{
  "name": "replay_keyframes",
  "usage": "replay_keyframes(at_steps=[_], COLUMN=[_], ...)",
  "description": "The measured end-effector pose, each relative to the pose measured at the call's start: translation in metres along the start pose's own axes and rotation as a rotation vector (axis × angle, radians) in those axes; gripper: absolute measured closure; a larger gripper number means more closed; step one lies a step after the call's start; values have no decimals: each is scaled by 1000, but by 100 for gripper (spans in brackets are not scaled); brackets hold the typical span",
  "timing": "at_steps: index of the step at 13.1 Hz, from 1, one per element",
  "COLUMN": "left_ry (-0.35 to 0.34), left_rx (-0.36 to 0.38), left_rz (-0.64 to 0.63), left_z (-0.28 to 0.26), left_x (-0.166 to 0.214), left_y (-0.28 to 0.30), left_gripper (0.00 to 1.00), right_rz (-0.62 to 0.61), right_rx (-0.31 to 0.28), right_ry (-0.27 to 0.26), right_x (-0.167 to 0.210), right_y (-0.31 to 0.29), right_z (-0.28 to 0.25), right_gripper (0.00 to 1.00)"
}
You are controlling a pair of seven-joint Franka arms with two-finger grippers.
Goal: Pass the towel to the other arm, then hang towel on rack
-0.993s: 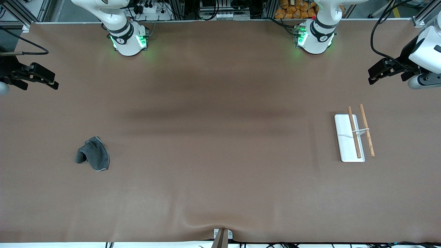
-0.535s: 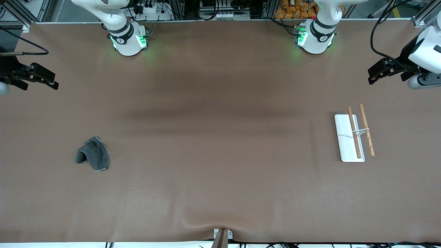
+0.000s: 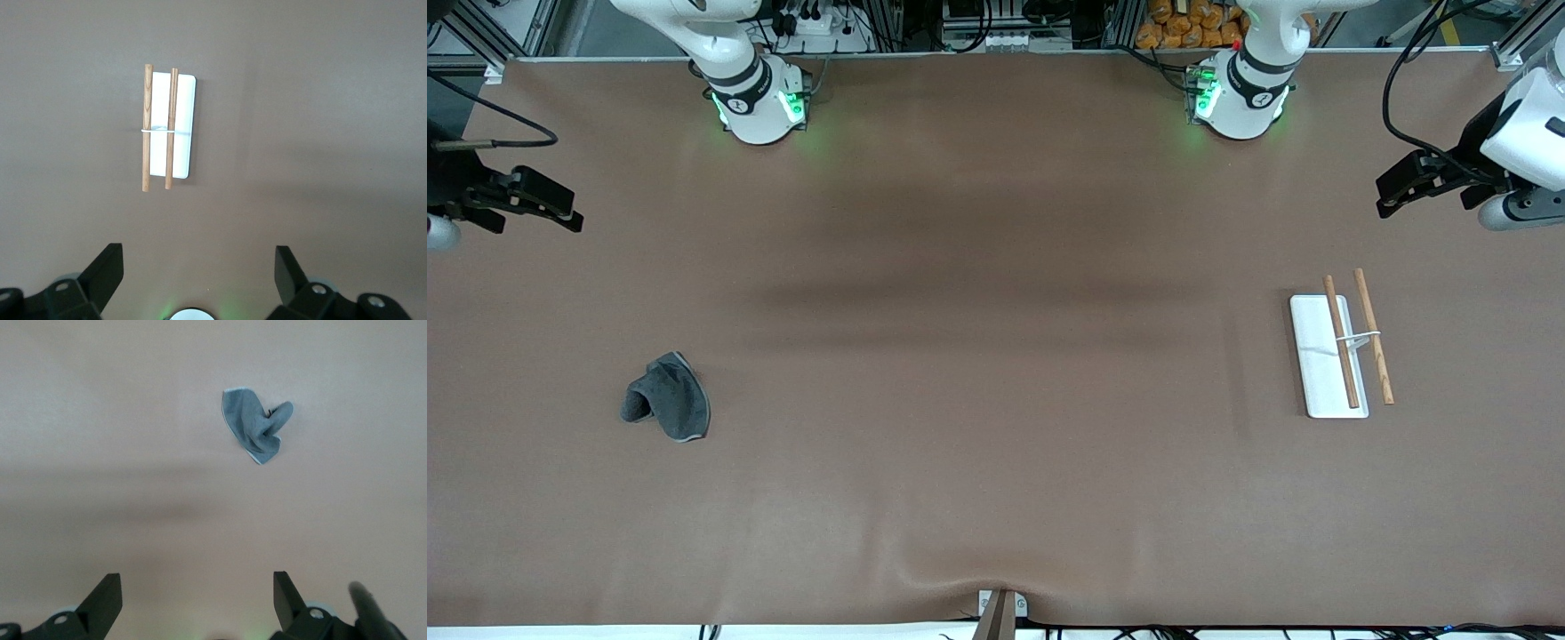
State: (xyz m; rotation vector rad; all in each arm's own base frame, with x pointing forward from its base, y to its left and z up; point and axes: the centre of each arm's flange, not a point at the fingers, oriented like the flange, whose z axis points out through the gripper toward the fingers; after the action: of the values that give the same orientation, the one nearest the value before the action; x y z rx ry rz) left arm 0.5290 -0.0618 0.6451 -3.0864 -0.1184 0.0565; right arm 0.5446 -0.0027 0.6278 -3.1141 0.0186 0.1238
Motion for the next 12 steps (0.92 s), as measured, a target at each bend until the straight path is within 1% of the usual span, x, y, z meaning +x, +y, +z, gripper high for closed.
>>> replay_keyframes(at_steps=[2, 4, 7, 10, 12], left_ry=[0, -1, -3, -10, -11], left_rx=[0, 0, 0, 1, 1], left_rz=[0, 0, 1, 1, 1], left_z=[0, 0, 1, 4, 5], left_x=[0, 0, 1, 1, 1], left_y=[0, 0, 0, 1, 1], left_gripper=[0, 0, 0, 0, 0], right_rz=[7, 14, 53, 110, 143], right_rx=[-2, -4, -3, 2, 7], right_ry=[-31, -61, -30, -29, -45], right_x=[10, 30, 72, 98, 105], right_y=[4, 8, 31, 70, 91], right_z=[16, 44, 91, 134, 156], right_gripper=[0, 0, 0, 0, 0])
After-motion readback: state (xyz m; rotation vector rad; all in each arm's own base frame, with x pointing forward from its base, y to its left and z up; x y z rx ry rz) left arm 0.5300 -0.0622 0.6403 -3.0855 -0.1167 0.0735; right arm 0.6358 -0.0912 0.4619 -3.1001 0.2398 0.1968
